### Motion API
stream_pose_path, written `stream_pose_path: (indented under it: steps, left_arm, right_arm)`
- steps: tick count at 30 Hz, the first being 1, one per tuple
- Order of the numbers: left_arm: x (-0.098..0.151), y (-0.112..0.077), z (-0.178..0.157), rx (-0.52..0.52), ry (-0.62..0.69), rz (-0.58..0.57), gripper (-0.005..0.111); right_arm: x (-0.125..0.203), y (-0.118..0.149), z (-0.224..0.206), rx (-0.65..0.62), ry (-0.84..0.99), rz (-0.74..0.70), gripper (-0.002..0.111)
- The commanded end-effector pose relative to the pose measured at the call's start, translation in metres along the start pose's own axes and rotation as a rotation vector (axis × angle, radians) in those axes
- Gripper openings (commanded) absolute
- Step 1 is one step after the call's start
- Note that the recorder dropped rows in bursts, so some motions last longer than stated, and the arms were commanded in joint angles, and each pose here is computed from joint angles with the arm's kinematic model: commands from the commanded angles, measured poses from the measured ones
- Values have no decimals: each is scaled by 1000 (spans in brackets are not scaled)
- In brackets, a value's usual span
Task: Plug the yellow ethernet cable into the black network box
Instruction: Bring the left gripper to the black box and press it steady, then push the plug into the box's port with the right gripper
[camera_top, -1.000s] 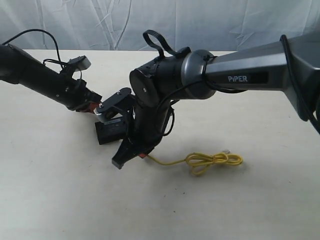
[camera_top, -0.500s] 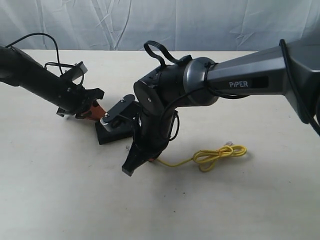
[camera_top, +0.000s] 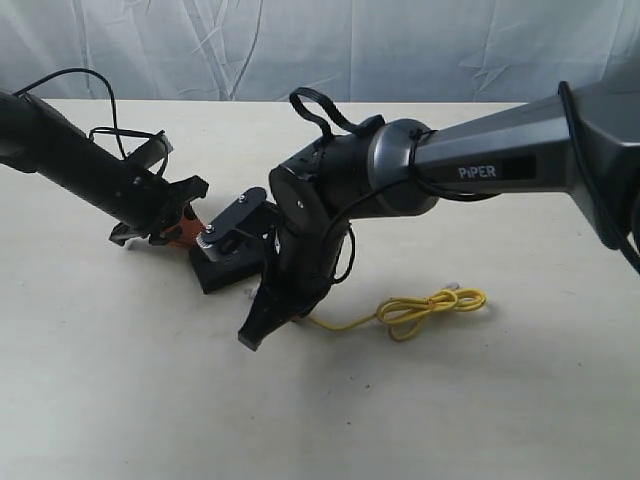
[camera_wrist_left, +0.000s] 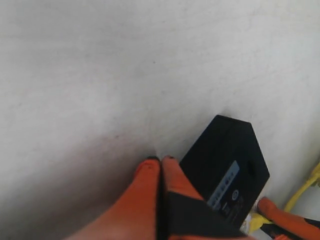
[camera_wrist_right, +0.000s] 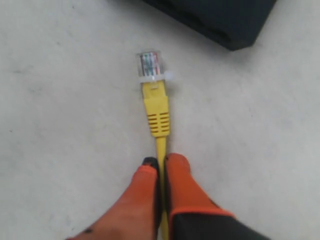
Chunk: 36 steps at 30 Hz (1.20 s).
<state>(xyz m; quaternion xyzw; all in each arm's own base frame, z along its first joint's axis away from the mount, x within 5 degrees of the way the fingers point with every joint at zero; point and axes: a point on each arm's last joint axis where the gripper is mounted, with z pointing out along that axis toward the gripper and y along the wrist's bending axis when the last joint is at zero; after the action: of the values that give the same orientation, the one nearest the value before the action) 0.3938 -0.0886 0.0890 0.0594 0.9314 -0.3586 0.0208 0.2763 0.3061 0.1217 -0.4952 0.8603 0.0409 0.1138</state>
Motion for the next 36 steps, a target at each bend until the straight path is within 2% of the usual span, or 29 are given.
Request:
stream_pose_path:
  steps: [1, 9, 23, 36]
  left_arm:
    - [3, 6, 4, -52, 20, 11, 0]
    - [1, 7, 4, -64, 5, 9, 0]
    - [9, 6, 3, -54, 90, -34, 0]
    - [10, 9, 3, -88, 101, -4, 0]
  right_arm:
    - [-5, 3, -4, -18, -65, -45, 0]
    - [-9, 4, -4, -28, -106, -63, 0]
    - [-6, 2, -2, -7, -72, -113, 0]
    - [-4, -1, 5, 31, -46, -78, 0]
